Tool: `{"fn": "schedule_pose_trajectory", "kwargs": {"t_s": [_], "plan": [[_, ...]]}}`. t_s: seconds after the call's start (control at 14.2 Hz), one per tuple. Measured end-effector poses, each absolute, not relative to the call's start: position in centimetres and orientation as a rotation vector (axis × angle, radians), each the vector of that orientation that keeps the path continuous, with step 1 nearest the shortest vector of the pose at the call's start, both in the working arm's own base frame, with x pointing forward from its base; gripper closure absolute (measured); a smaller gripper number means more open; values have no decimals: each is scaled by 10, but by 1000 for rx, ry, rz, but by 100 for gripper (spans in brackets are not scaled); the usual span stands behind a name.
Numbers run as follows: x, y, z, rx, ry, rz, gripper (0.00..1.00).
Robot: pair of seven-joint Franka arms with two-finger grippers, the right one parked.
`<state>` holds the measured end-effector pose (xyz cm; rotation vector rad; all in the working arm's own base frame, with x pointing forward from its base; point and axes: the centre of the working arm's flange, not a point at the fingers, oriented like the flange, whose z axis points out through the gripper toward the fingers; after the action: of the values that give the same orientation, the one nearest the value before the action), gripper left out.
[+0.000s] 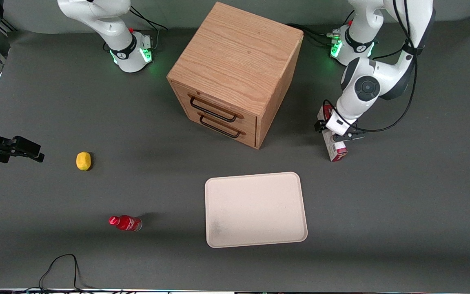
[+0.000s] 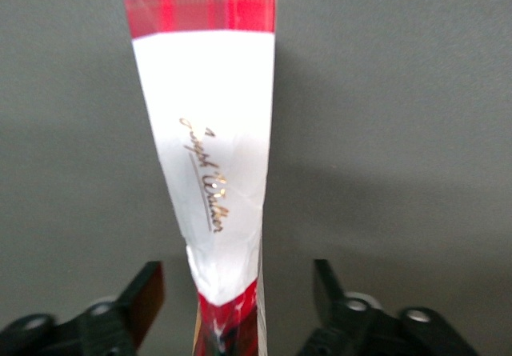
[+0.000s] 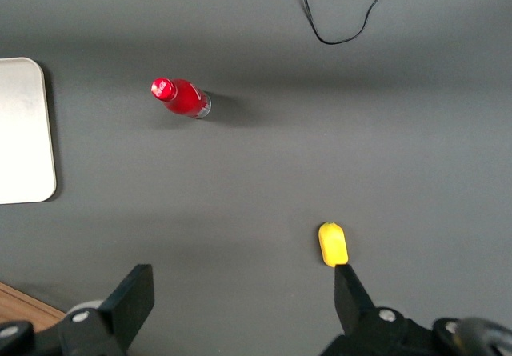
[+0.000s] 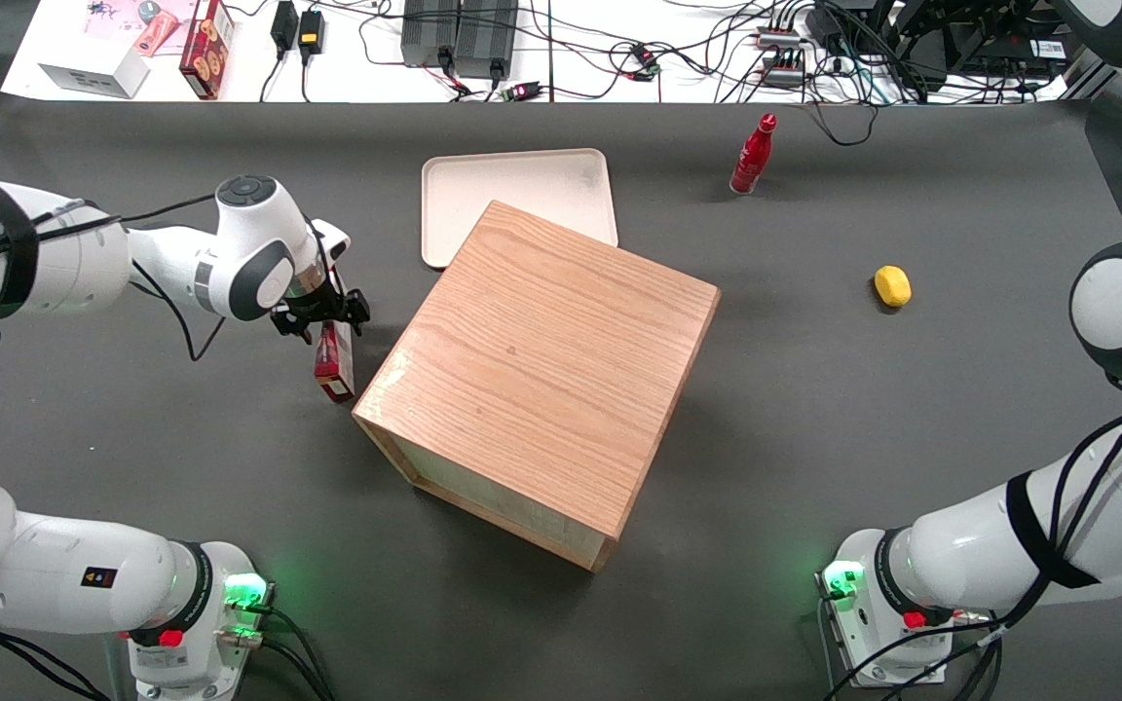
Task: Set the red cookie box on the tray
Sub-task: 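Close the left gripper on the red cookie box, then lift the box and carry it with the left gripper to the tray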
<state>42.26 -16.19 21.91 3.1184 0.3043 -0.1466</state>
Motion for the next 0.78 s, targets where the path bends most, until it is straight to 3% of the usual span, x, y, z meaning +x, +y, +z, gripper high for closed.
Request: {"fn": "schedule_pose_trajectory", "kwargs": {"t_s": [0.28,0.42,0.64,0.78], "plan": [[422,-161,217,3117,346,-157,67],[422,-160,218,3120,352,-170,84],[430,-162,229,3133,354,-220,86],[451,-169,263,3147,348,-255,89]]}}
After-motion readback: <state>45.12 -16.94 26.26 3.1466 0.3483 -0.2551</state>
